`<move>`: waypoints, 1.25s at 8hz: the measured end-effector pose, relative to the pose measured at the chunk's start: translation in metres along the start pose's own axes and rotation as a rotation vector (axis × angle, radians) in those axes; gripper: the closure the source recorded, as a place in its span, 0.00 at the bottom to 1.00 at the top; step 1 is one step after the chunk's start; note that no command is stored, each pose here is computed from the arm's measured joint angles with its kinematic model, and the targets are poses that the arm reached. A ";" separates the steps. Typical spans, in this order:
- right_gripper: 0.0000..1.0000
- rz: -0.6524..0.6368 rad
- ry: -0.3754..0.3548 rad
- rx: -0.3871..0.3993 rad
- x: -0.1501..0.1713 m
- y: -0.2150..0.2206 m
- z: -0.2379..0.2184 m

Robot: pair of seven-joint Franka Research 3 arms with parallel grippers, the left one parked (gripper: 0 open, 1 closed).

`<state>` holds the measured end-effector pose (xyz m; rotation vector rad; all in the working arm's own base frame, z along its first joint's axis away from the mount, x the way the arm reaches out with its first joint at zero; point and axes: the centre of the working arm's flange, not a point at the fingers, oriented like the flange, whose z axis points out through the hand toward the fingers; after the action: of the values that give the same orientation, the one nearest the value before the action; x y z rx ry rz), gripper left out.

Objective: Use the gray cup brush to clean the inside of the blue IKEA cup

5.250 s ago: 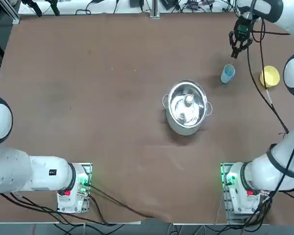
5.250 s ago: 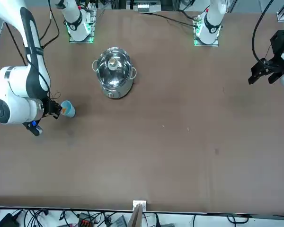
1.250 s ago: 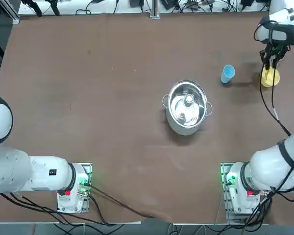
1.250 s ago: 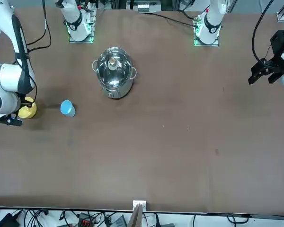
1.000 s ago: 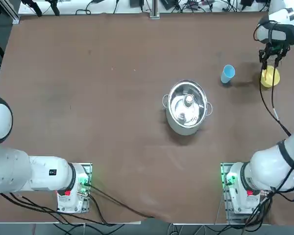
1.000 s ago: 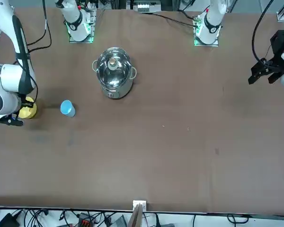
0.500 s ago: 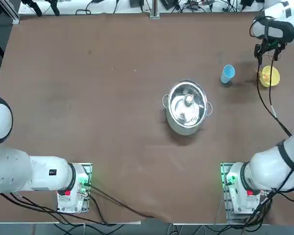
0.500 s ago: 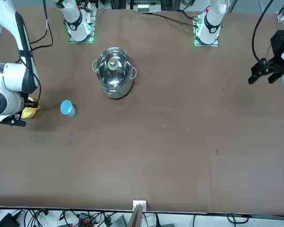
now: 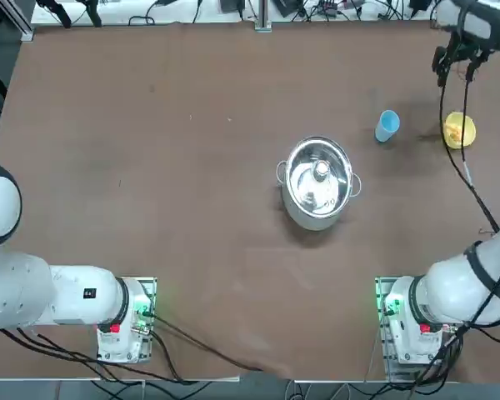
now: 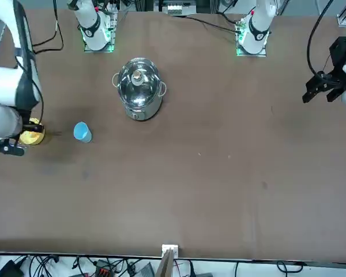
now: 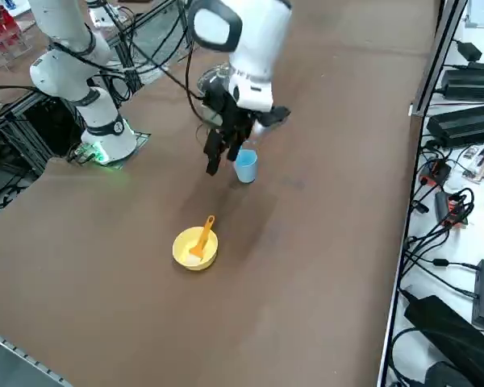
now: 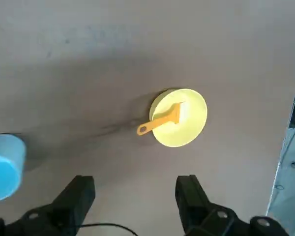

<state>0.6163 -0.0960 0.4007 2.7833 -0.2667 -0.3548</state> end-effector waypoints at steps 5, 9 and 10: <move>0.00 0.036 0.139 0.251 -0.016 -0.005 -0.142; 0.00 0.038 0.152 0.294 -0.063 0.024 -0.204; 0.00 0.029 0.163 0.301 -0.079 0.027 -0.215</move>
<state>0.5962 -0.0410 0.6241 3.0772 -0.3467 -0.0844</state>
